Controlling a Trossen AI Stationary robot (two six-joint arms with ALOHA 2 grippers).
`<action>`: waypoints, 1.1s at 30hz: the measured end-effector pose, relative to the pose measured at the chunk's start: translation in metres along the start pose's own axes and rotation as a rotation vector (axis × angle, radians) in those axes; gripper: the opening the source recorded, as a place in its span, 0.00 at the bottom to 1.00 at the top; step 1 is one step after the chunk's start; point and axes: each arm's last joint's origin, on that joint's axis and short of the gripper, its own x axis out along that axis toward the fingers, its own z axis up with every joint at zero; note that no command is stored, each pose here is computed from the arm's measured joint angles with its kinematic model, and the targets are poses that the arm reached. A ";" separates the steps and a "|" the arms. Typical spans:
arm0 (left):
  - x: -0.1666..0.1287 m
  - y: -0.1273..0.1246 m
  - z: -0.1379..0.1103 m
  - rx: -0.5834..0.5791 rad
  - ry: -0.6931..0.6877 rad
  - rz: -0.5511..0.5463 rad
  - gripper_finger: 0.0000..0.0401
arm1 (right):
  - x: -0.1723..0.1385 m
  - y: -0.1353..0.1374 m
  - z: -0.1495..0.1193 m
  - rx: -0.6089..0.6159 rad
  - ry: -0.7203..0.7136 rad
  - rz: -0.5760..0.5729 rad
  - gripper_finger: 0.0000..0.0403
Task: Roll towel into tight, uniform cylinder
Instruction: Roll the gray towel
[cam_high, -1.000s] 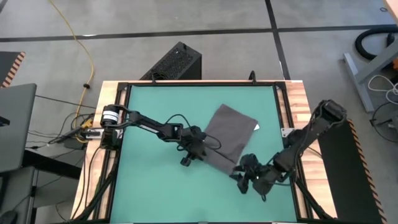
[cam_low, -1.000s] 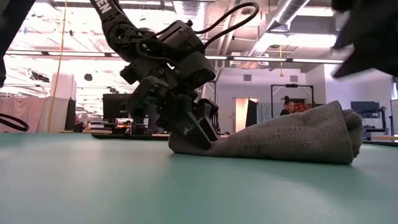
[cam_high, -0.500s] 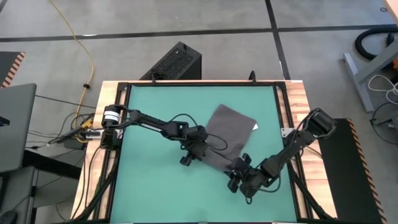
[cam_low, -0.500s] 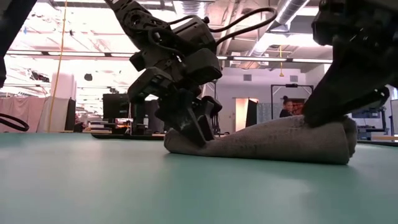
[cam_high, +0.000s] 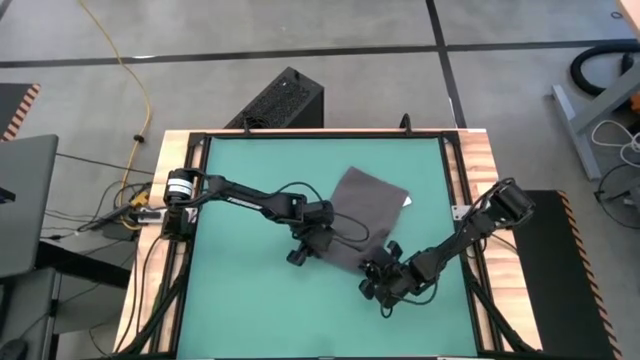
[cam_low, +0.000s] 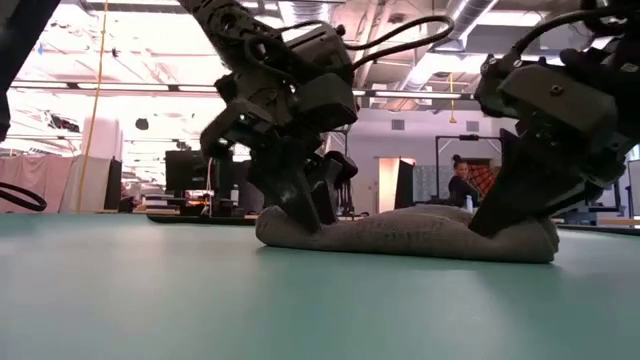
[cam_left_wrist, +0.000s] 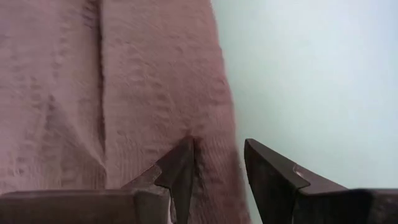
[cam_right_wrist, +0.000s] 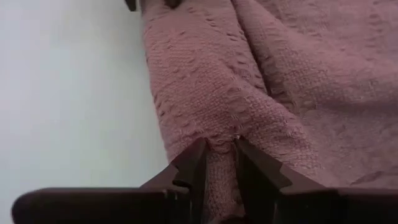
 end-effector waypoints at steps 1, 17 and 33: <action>-0.003 0.000 0.003 0.007 0.011 -0.005 0.32 | 0.004 -0.001 -0.002 0.005 0.015 -0.007 0.28; -0.072 -0.001 0.015 -0.020 0.052 -0.069 0.22 | -0.003 0.008 -0.018 0.036 0.118 0.079 0.28; -0.036 -0.028 0.017 0.273 -0.140 0.225 0.21 | -0.004 0.008 -0.020 0.027 0.091 0.079 0.28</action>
